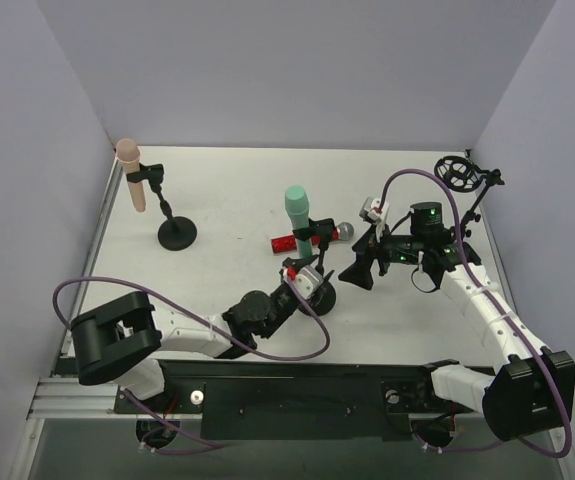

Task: Attach the microphones to the stand

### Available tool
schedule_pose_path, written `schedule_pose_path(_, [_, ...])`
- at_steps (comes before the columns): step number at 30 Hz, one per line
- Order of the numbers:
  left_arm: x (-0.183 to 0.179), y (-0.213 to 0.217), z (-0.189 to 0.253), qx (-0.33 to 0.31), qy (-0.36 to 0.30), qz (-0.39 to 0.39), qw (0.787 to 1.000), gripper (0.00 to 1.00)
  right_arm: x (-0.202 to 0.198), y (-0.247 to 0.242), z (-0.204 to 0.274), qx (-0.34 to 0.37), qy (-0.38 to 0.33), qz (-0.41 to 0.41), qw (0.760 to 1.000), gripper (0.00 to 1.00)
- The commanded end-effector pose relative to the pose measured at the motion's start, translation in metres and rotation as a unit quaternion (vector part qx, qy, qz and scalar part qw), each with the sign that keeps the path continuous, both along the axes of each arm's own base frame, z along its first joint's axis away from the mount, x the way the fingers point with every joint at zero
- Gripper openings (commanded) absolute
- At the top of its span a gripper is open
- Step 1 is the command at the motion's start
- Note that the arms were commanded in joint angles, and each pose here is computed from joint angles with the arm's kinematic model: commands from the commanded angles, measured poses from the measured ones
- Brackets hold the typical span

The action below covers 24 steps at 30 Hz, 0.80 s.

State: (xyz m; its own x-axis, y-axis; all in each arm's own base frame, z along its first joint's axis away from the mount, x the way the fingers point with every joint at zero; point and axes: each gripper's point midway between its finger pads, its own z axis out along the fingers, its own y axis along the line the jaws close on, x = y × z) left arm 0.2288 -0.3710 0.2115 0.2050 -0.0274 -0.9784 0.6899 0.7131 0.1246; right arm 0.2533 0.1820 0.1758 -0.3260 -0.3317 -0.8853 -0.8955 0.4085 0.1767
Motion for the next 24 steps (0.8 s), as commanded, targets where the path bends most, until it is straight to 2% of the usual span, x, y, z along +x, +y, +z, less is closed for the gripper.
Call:
schedule_pose_path(1, [0.022,0.002,0.031,-0.051,-0.015,0.066,0.996,0.56,-0.003,0.004,0.022,0.017,-0.035,0.023,0.999,0.96])
schedule_pose_path(17, [0.035,0.006,0.025,-0.065,0.0,0.129,0.99,0.51,-0.005,0.005,0.022,0.019,-0.034,0.03,0.999,0.96])
schedule_pose_path(18, [0.036,0.004,0.027,-0.068,-0.001,0.13,0.989,0.48,-0.005,0.005,0.022,0.019,-0.033,0.031,0.999,0.96])
schedule_pose_path(19, [0.036,0.003,0.027,-0.069,-0.001,0.129,0.989,0.42,-0.006,0.005,0.021,0.018,-0.032,0.03,0.999,0.96])
schedule_pose_path(22, [0.037,-0.002,0.029,-0.069,-0.003,0.129,0.989,0.34,-0.006,0.005,0.021,0.018,-0.032,0.032,0.999,0.96])
schedule_pose_path(24, [0.038,-0.002,0.03,-0.067,-0.005,0.129,0.989,0.24,-0.007,0.005,0.021,0.019,-0.032,0.033,0.999,0.96])
